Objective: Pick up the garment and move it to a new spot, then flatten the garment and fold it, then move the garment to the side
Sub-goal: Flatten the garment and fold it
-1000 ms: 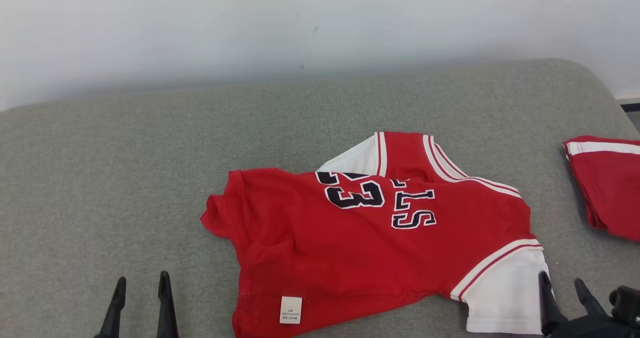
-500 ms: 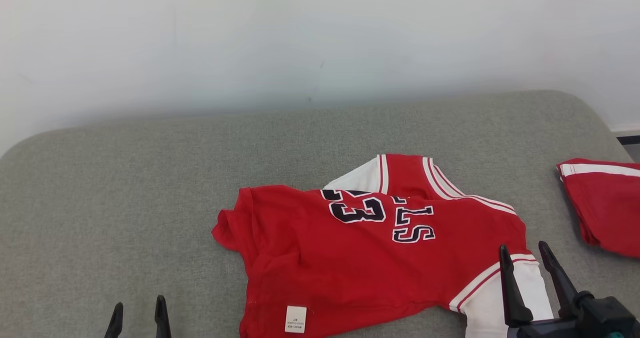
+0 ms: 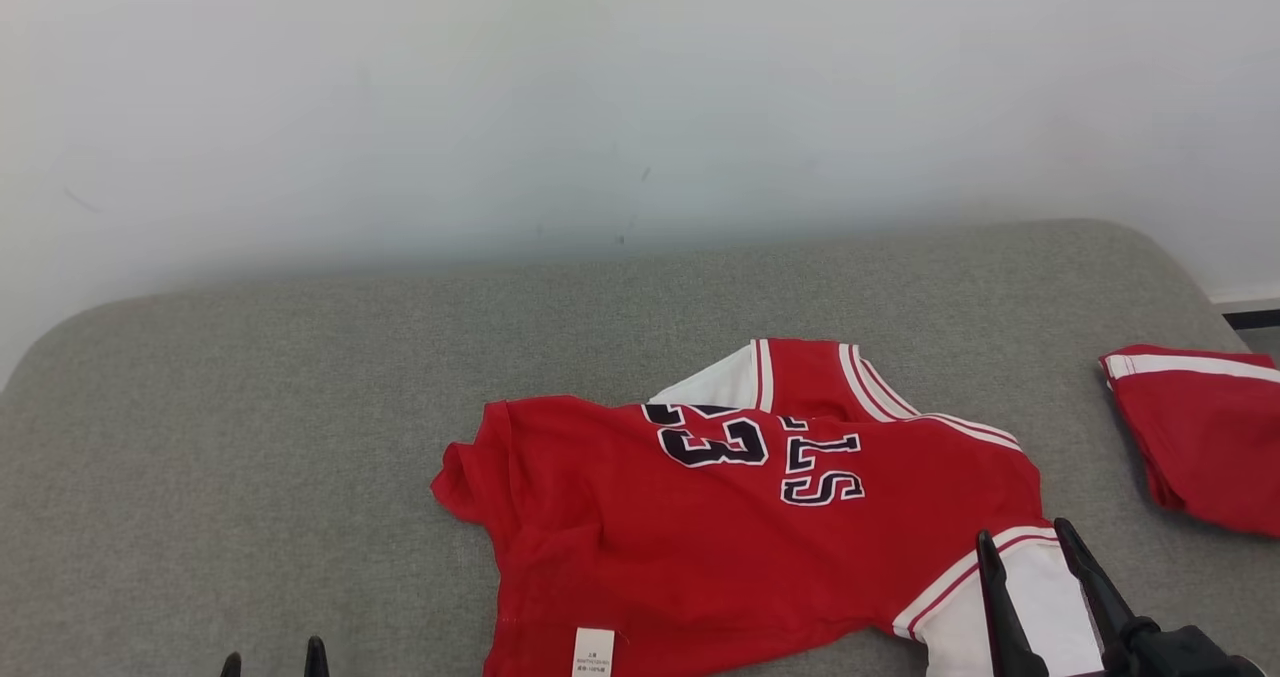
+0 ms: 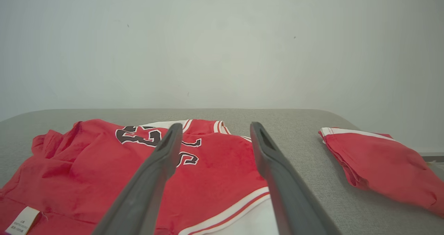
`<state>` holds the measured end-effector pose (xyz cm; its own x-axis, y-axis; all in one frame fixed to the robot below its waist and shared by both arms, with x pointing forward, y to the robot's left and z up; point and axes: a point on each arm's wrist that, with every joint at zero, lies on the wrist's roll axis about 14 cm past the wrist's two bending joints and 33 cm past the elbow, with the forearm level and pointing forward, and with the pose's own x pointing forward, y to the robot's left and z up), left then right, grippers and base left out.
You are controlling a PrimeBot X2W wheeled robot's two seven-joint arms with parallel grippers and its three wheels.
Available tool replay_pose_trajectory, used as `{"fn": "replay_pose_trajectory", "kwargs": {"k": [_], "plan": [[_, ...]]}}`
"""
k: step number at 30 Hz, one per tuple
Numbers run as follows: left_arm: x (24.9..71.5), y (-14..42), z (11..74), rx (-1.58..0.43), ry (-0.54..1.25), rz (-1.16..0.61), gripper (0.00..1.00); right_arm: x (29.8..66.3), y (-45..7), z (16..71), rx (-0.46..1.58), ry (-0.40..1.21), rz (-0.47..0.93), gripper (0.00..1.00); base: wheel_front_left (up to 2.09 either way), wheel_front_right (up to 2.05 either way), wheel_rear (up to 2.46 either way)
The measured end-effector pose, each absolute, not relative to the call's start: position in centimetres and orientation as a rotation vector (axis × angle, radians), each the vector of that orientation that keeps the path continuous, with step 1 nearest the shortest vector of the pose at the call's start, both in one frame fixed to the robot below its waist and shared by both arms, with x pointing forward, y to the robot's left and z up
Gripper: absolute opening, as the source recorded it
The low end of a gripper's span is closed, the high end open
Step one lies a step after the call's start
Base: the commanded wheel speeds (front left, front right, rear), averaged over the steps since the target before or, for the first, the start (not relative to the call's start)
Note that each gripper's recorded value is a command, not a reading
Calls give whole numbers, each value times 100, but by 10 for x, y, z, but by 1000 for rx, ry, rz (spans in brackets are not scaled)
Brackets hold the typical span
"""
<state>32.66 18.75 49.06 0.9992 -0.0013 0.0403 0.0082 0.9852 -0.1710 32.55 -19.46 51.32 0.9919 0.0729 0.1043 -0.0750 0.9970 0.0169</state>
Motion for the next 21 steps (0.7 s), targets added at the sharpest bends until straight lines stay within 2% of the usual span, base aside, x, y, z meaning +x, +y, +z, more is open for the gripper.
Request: {"fn": "replay_pose_trajectory", "kwargs": {"k": [21], "plan": [[326,187,486,-172,-26,-10,100,323,-196,509,36,-93,65,100,0,0,0]]}}
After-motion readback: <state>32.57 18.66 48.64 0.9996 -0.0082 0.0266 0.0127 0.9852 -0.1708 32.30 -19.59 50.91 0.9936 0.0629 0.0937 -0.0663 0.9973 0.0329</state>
